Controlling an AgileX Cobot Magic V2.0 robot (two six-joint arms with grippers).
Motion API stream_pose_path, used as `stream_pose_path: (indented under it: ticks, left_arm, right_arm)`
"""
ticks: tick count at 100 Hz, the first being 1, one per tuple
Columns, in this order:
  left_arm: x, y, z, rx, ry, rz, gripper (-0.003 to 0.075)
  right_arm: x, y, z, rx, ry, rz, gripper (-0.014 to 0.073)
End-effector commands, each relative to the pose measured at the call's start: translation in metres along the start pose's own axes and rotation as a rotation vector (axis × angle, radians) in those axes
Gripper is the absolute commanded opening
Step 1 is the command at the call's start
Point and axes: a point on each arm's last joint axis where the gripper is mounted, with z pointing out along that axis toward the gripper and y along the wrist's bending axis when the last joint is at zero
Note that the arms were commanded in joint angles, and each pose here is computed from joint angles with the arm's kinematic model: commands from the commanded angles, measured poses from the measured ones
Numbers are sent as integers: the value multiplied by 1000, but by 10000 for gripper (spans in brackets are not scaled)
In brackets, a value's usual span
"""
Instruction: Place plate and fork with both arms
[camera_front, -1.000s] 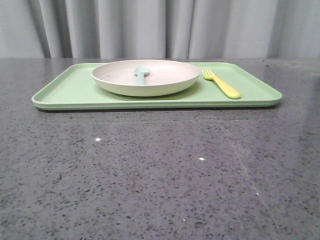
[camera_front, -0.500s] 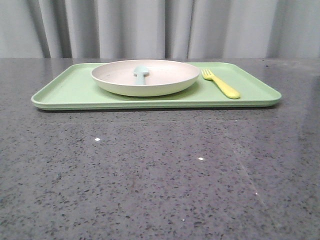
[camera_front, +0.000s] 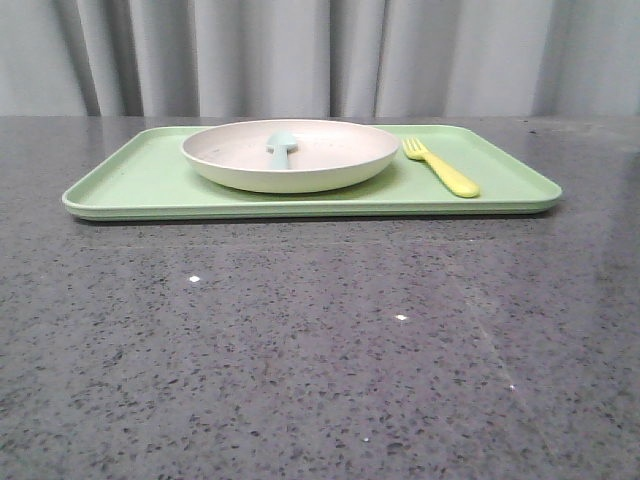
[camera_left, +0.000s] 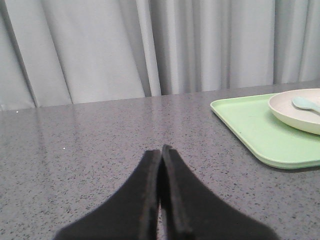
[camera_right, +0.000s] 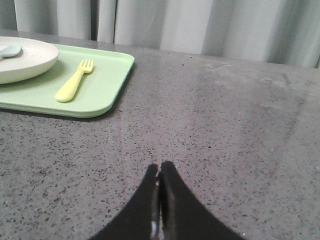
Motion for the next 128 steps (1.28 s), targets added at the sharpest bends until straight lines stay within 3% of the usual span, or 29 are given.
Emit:
stream_pose_path:
  ticks: [1,128]
  left_arm:
    - [-5,0,-3,6,-108,-14,-20]
    - [-5,0,-3,6,-108,-14,-20]
  right_arm:
    - [-14,-1,-3,12,-160,-12,-120]
    - [-15,-1,-3,14,-161,-40,-120]
